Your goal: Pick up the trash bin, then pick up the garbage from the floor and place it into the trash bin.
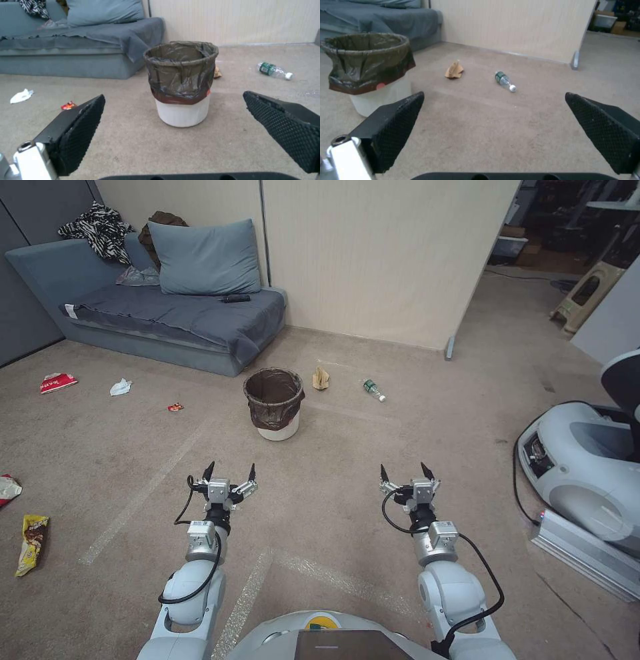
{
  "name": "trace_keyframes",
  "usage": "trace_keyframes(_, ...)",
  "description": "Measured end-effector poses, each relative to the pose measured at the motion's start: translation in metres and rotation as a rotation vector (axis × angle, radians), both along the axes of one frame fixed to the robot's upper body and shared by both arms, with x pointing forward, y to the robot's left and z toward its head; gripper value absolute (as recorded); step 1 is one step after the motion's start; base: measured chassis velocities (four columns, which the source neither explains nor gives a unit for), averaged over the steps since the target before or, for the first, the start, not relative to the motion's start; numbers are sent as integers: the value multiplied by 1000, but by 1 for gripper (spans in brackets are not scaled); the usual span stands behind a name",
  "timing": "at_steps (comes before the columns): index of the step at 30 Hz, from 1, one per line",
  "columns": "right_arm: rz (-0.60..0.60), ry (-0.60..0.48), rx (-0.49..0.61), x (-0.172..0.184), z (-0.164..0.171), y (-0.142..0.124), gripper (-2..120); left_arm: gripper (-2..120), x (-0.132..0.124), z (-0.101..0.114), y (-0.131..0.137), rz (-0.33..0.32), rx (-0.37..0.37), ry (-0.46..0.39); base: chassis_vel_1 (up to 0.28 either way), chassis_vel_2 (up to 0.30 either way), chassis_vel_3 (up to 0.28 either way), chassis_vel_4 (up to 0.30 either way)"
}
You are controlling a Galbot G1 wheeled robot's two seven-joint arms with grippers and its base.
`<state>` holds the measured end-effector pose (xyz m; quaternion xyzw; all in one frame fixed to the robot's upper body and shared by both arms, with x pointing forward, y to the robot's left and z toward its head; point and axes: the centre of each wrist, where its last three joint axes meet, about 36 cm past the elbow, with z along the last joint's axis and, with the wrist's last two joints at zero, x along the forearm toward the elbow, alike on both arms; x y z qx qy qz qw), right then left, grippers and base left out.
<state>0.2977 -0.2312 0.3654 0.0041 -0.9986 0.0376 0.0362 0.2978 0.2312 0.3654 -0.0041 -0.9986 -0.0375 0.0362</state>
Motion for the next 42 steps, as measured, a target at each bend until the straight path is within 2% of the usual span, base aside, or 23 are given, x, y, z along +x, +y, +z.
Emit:
trace_keyframes(19,-9,-7,0,-1,3,-1,100,100,0,3,0,5,5,1,0,0,0,0)
trace_keyframes(20,-36,-28,-1,-5,13,-2,100,100,1,12,-1,20,22,4,0,0,0,0)
trace_keyframes(21,-36,-28,-1,-5,13,-2,100,100,1,12,-1,20,22,4,0,0,0,0)
trace_keyframes(24,-156,-110,-14,-22,53,-12,100,100,2,53,-3,96,103,7,0,0,0,0)
trace_keyframes(25,-156,-110,-14,-22,53,-12,100,100,2,53,-3,96,103,7,0,0,0,0)
trace_keyframes(27,-170,-127,-7,-26,57,-13,100,100,0,76,-4,143,145,4,0,0,0,0)
trace_keyframes(30,-158,-157,-8,-26,54,-14,100,100,-5,76,-7,146,141,35,0,0,0,0)
trace_keyframes(42,-108,-186,-7,-26,41,-15,100,100,-6,70,-9,154,140,63,0,0,0,0)
